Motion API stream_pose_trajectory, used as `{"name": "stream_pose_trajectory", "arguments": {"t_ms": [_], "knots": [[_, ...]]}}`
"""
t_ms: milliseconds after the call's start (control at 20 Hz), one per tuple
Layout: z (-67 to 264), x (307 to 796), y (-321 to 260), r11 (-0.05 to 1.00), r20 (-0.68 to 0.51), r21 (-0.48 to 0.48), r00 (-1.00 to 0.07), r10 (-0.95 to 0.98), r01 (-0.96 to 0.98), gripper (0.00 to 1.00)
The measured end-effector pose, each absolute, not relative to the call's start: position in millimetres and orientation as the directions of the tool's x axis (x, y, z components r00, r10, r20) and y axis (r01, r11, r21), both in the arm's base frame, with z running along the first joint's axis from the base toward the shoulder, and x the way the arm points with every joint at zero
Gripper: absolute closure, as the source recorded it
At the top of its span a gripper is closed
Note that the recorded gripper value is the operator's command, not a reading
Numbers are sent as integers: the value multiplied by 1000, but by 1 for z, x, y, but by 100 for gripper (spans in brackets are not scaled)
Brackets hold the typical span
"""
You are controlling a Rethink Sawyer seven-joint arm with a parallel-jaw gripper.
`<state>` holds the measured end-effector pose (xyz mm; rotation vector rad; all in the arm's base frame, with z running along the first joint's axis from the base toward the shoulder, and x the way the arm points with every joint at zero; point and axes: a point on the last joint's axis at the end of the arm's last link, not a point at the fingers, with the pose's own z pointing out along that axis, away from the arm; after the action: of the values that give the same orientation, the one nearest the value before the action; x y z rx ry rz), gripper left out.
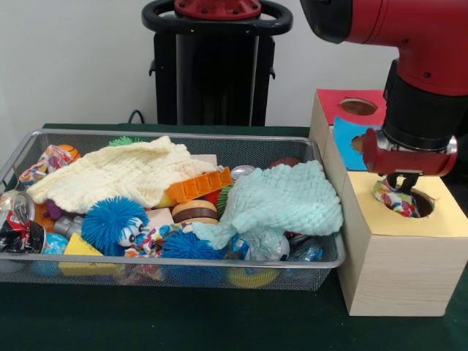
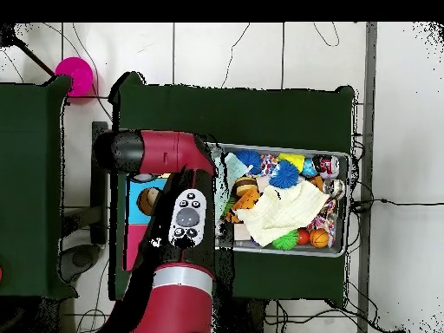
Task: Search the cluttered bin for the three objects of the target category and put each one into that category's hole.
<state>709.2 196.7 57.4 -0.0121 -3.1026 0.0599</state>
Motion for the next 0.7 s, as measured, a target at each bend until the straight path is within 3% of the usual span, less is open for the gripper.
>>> {"name": "stream_pose_trajectory", "arguments": {"t_ms": [700], "knots": [[35, 718, 192, 999, 66, -29, -998, 19, 17, 100]]}}
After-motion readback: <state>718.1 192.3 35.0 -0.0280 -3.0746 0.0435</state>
